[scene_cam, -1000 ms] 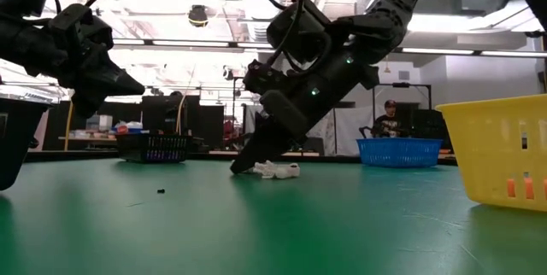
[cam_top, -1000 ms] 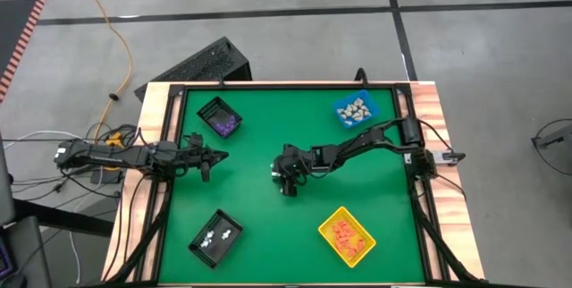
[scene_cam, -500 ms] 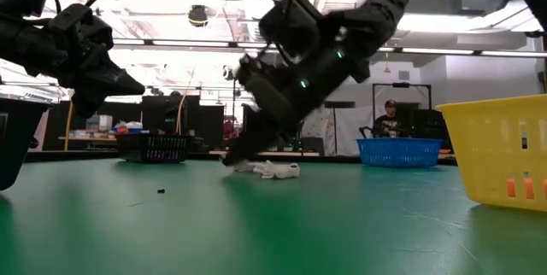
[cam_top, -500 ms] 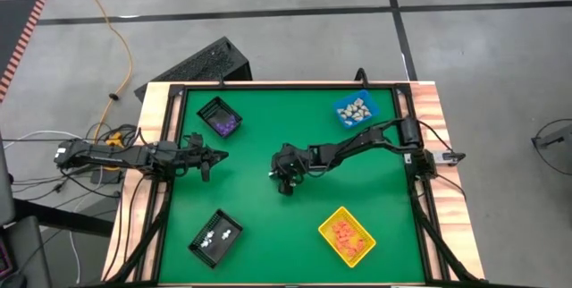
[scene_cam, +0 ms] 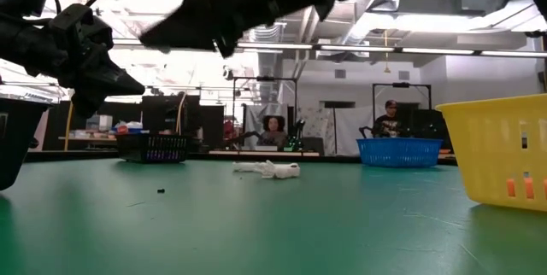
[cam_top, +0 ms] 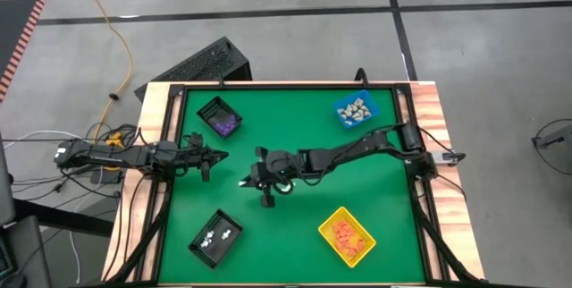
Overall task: Sort Halloween decoration
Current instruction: Put the white skeleton toy into the bottom black basket
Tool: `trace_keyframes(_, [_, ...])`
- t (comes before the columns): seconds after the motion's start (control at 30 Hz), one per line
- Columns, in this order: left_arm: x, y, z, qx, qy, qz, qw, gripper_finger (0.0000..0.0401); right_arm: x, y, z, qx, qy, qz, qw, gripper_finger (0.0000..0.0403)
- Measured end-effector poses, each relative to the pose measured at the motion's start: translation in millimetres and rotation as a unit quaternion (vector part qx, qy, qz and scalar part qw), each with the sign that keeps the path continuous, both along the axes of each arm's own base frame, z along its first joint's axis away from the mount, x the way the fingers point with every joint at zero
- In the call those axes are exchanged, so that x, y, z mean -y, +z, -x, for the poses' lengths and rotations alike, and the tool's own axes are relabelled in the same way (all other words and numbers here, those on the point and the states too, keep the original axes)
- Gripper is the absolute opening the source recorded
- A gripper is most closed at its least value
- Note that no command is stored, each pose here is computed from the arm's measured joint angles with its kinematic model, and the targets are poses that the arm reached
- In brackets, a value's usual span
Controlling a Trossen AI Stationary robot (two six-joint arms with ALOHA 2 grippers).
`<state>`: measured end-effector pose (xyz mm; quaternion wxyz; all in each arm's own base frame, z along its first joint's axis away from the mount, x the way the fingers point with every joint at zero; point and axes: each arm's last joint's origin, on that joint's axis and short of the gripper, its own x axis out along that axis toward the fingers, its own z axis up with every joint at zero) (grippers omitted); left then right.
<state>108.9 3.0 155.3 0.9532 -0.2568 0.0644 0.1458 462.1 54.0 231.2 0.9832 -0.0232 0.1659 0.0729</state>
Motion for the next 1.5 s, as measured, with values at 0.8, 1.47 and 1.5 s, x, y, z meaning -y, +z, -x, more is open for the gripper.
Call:
trace_keyframes(0.8, [0.0, -0.1, 0.0, -0.005, -0.003, -0.02, 1.0, 0.0, -78.1, 8.0, -73.2, 0.138, 0.159, -0.045, 0.977, 0.0044])
trace_keyframes(1.47, [0.1, -0.1, -0.1, -0.006, -0.006, -0.02, 1.0, 0.0, -81.5, -31.4, -100.2, 0.024, 0.158, -0.158, 0.974, 0.0162])
trace_keyframes(1.5, [0.1, -0.1, -0.1, -0.006, -0.006, -0.02, 1.0, 0.0, -80.5, -32.3, -100.3, 0.017, 0.155, -0.163, 0.974, 0.0173])
